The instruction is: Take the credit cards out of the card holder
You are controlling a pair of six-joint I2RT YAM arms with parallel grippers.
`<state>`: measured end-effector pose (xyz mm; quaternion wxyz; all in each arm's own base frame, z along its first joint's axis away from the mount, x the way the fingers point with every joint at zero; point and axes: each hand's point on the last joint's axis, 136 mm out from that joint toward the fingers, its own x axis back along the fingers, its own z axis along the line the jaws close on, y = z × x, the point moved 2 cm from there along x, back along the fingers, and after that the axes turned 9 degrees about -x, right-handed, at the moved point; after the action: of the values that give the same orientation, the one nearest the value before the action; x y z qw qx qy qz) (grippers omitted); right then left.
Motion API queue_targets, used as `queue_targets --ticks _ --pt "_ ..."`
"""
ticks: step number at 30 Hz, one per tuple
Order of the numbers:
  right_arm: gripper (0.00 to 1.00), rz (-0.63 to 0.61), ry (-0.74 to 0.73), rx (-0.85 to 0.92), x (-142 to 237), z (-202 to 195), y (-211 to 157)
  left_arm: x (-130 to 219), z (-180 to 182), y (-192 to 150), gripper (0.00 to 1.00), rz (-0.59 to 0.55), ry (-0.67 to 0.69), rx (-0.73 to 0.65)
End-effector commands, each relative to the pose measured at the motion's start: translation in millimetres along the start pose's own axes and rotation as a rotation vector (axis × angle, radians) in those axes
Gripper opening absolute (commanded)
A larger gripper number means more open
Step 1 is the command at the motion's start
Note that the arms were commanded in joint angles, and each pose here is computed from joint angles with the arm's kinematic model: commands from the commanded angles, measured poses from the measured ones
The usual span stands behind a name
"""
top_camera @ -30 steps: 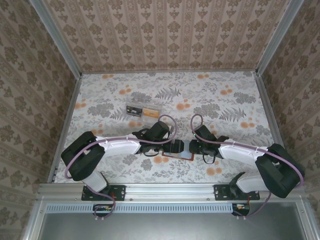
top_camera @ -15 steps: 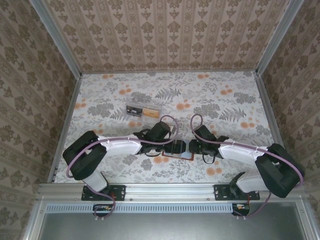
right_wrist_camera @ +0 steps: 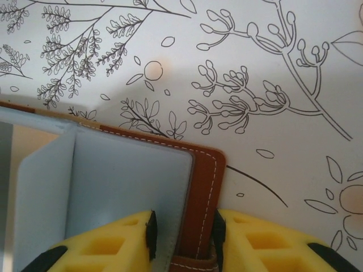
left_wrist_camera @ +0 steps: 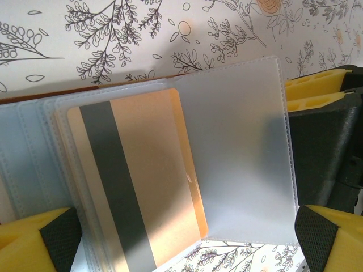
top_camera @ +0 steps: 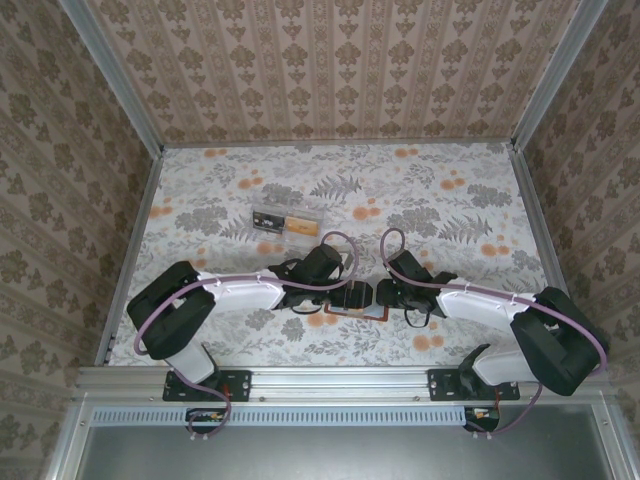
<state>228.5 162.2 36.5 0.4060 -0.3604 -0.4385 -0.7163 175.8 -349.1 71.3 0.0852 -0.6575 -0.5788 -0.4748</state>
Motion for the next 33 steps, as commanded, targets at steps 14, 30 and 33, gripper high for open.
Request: queue_targets --ticks 14,30,33 --pt "0.59 -0.151 -0.005 -0.013 51 -3 22 0 -10 1 1.0 -0.011 -0.032 -0.022" --pt "0.55 -0.099 0.081 0.021 51 26 27 2 -9 1 1.0 -0.017 -0.027 -0.018" --pt "0.47 -0.061 0.052 0.024 39 20 19 5 -5 2 1.0 -0.025 -0.005 -0.013"
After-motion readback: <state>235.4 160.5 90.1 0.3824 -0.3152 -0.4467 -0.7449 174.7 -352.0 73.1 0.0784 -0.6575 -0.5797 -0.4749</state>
